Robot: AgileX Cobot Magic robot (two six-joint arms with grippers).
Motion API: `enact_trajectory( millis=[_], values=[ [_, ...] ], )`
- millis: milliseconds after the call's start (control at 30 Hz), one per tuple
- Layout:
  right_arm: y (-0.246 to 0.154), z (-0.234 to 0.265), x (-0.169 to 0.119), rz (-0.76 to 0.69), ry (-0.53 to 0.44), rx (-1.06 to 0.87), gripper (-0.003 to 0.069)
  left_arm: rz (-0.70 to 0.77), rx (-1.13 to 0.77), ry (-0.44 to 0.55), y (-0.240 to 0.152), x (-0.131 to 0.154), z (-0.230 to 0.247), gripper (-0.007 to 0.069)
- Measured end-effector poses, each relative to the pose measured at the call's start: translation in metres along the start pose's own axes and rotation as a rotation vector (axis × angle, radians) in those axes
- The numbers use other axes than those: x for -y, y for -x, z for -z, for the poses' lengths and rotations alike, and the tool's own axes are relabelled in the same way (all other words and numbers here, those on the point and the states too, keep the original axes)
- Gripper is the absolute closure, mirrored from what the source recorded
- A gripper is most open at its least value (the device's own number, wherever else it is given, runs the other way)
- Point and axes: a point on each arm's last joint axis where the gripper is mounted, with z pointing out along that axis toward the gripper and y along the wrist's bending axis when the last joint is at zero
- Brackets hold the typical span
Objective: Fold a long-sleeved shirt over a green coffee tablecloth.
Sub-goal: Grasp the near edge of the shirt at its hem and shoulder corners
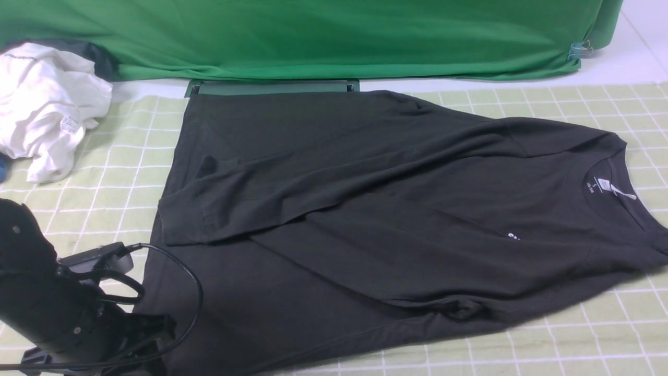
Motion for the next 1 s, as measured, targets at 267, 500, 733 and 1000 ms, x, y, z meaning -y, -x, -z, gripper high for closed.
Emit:
enact_trajectory(
  millis=[267,500,733,1000],
  values=[
    [-0.008,-0.014,-0.022,0.147,0.133,-0.129,0.047,-0.029,0.01,0.011,0.002,0.0,0.004,0.0586],
    [-0.026,-0.072,-0.072,0.516,0.24,-0.317,0.0294,-0.058,0.13,0.07,0.003,0.002,0.034,0.0593],
    [-0.031,-0.138,-0.113,0.737,0.206,-0.424,0.0279,-0.05,0.126,0.082,-0.004,0.0,0.035,0.0593],
    [-0.007,-0.191,-0.136,0.84,0.142,-0.481,0.0279,-0.041,0.12,0.081,-0.005,0.0,0.034,0.0593]
  ],
)
